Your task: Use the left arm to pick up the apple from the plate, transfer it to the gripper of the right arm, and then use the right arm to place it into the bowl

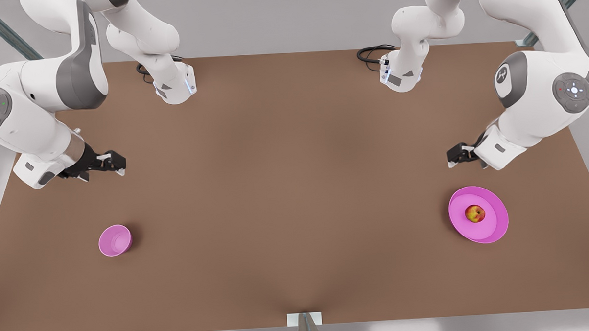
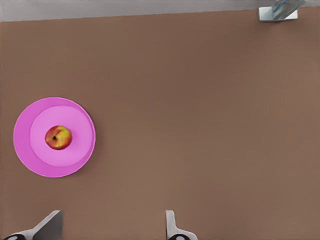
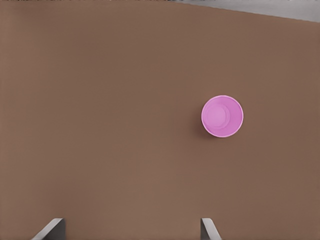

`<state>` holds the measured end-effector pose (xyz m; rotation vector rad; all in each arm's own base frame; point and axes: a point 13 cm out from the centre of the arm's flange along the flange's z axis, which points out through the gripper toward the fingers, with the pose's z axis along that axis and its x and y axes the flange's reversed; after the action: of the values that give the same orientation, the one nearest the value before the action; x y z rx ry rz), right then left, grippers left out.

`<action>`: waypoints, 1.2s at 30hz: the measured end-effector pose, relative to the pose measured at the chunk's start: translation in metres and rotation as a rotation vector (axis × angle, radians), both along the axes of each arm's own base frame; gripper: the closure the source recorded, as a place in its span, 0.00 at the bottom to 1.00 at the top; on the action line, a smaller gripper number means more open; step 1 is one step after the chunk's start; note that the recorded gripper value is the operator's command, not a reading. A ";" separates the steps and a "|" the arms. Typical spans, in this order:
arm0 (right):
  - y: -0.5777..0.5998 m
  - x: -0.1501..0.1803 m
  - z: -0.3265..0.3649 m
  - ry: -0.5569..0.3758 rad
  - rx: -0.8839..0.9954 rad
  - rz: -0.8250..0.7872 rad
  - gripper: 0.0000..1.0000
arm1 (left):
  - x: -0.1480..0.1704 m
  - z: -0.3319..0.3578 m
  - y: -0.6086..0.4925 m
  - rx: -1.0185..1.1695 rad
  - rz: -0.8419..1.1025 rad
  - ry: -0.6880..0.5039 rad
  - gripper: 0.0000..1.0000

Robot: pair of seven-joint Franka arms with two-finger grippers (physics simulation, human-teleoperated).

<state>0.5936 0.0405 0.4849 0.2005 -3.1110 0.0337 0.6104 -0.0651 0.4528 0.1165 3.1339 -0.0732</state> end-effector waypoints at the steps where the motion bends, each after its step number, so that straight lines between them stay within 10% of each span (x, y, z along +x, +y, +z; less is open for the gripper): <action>1: 0.000 0.001 0.000 -0.003 0.000 0.002 0.00 | 0.003 -0.003 0.001 0.001 0.002 -0.004 0.00; 15: -0.001 0.005 0.001 -0.018 0.001 0.010 0.00 | 0.053 -0.295 0.206 -0.031 0.294 0.063 0.00; 36: -0.003 0.004 0.001 -0.015 0.001 0.010 0.00 | 0.041 -0.398 0.219 -0.045 0.119 0.018 0.00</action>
<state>0.5973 0.0373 0.4860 0.2168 -3.1250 0.0337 0.6510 0.1541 0.0552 -0.0715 3.1460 -0.1451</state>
